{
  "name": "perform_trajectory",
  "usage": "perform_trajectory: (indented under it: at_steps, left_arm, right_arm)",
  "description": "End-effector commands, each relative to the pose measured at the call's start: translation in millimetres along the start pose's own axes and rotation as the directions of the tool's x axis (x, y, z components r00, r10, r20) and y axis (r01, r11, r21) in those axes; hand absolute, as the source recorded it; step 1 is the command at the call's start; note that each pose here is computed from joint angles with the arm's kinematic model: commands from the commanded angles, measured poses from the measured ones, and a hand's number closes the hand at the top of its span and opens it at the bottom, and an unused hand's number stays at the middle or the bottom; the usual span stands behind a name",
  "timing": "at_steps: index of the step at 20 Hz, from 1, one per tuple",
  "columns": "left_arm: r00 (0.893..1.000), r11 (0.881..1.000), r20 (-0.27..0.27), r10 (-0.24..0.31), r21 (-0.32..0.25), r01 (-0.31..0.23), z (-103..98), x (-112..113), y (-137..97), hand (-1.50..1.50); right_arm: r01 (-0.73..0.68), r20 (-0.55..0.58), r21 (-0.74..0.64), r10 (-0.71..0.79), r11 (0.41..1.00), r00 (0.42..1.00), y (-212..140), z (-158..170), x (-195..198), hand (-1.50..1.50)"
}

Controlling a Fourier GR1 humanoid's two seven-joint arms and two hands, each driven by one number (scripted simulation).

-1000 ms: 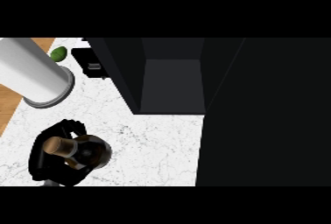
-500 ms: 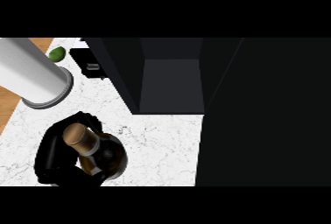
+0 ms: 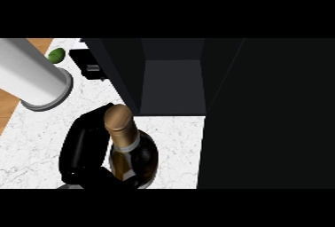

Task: Pick up the wine, place it into the cabinet and close the cabinet

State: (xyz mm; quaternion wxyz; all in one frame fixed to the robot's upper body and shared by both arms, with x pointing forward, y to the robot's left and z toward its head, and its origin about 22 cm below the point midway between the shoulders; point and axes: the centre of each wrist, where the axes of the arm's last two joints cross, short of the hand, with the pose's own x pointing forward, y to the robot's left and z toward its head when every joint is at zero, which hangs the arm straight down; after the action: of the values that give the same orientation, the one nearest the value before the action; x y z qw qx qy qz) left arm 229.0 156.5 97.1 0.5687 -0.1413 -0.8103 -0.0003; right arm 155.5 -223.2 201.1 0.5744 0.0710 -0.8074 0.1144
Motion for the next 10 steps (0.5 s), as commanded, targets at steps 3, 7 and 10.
perform_trajectory:
  at_steps: [3, 7, 10]
  left_arm:
    - [1.000, 1.000, 0.000, 0.003, 0.015, -0.003, -24.0, -8.9, -53.0, 1.50]
    - [1.000, 1.000, 0.002, -0.002, 0.009, 0.002, -60.2, 11.5, -62.1, 1.50]
    - [1.000, 0.999, 0.017, -0.021, 0.050, 0.021, -49.4, 11.2, -81.0, 1.50]
  right_arm:
    - [0.050, 0.057, 0.041, -0.052, 0.998, 0.997, -0.6, 13.9, 11.8, -1.50]
    - [0.051, 0.046, 0.058, -0.054, 0.997, 0.997, 5.6, 16.7, 14.6, -1.50]
    - [0.045, 0.040, 0.047, -0.047, 0.998, 0.998, 8.1, 19.6, 13.2, -1.50]
